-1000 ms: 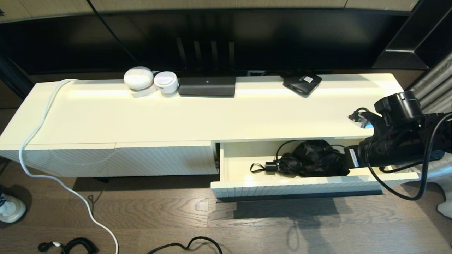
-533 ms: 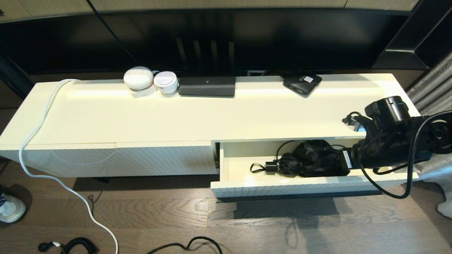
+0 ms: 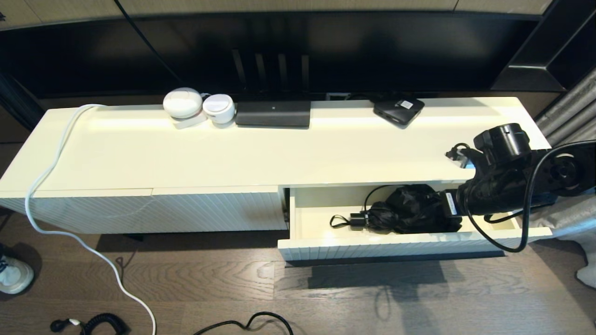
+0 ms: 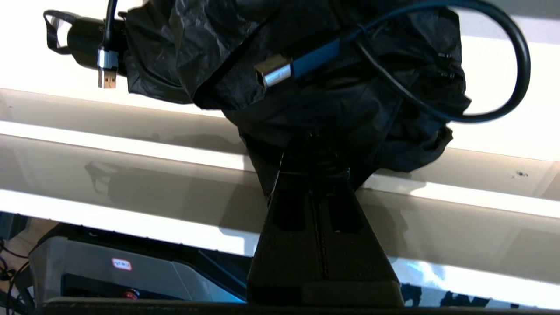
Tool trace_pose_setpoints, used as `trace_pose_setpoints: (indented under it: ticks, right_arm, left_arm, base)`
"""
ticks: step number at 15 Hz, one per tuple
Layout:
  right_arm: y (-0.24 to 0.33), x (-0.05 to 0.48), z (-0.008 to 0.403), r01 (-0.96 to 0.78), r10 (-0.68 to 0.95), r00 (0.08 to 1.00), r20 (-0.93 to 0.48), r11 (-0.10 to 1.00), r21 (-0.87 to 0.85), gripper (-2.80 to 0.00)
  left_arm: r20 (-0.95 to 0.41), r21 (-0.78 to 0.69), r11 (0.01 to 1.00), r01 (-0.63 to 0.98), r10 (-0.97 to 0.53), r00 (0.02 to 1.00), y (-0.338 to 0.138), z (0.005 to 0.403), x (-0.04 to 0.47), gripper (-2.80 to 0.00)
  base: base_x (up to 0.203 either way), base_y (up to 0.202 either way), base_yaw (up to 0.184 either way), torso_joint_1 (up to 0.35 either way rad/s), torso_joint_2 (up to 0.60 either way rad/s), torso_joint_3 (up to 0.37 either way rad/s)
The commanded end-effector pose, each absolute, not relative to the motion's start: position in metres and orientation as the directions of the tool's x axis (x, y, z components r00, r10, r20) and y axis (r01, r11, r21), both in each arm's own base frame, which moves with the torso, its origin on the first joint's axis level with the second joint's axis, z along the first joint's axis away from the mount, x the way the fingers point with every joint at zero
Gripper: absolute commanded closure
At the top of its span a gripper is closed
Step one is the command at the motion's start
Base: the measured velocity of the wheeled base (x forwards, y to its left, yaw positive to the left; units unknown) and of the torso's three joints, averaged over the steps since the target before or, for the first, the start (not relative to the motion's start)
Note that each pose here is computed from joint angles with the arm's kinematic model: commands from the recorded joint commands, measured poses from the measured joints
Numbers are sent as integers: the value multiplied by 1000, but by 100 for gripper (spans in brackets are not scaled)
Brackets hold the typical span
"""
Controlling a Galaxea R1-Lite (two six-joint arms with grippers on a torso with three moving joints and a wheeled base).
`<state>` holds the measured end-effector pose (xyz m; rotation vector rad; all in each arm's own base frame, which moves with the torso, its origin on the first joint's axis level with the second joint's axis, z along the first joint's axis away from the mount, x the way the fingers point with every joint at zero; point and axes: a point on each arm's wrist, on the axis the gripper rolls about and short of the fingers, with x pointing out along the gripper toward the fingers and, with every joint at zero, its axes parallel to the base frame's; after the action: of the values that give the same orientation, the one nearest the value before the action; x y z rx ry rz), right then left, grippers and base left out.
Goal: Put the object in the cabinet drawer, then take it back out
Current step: Close the drawer
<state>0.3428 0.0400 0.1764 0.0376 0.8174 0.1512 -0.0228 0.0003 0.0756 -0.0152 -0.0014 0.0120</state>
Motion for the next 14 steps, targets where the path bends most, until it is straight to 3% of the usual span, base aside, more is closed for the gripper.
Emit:
trace_pose_setpoints:
  ticks: [1,14]
  right_arm:
    - [41,347,174,-120,149,671,-727,988,92,0]
    - [44,372,167,-128,157,697,-700,987,94,0]
  left_arm:
    - [2,-15,1000,-12,12,1000,0,76,-23,-280]
    - [2,-15,1000,-12,12,1000,0,76,-23,-280]
  base:
    - [0,0,0,0,0,0]
    - [0,0,0,0,0,0]
